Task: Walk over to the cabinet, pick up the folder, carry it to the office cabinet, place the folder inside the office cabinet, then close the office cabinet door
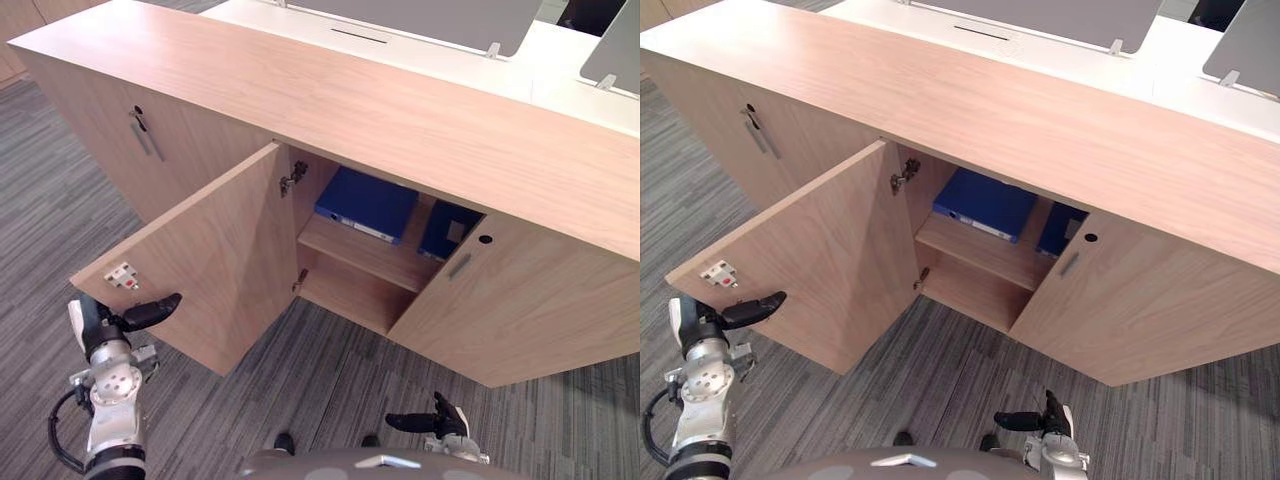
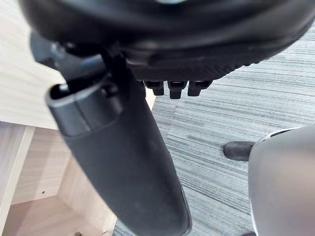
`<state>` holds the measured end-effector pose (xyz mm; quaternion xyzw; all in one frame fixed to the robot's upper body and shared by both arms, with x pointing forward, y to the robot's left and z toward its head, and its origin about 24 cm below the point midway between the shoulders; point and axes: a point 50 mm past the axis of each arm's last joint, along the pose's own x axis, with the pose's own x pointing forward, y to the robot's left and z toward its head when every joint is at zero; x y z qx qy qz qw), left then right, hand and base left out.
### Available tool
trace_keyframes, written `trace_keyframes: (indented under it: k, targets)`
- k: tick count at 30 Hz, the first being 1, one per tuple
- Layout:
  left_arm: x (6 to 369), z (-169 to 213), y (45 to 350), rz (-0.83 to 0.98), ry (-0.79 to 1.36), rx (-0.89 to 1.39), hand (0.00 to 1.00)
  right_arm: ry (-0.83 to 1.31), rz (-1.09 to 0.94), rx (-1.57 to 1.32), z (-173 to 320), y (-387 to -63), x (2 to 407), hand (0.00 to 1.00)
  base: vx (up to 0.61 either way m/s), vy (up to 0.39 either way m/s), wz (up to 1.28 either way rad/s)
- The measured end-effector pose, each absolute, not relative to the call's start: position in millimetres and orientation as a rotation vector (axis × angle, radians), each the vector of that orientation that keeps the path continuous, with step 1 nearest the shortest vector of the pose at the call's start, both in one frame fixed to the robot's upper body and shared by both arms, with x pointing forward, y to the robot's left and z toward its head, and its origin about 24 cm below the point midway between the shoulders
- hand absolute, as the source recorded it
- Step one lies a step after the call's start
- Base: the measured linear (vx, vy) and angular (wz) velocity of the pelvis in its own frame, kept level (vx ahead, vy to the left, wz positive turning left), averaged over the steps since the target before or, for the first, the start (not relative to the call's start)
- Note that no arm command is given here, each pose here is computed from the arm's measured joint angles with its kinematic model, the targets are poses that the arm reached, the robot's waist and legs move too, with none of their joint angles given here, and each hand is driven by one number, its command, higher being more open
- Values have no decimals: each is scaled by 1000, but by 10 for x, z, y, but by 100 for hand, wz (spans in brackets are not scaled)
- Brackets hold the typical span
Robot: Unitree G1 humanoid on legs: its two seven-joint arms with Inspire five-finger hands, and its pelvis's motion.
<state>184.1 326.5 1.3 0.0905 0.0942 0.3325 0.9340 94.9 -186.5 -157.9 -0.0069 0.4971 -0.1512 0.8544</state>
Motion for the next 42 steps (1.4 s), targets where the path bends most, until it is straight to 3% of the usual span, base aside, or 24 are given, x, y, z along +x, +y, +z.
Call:
trace_keyframes:
  k: [20,30,35,42]
  targets:
    - [1520,-357,2552,334,325,64,100,1054,-298,-28,-1582,-1926,904,100,-42,-3,2]
    - [1361,-726,1768,-83,496,40,100,1040,-293,-24,-1571,-1926,933,100,-47,14,-26]
    - [1506,-812,1564,-213,518,109,100,1037,-299,-24,-1568,-1932,935,100,-14,23,-33]
    - [1915,-749,1476,-188,459,175,100,1028,-338,-12,-1557,-1965,943,100,19,8,-21]
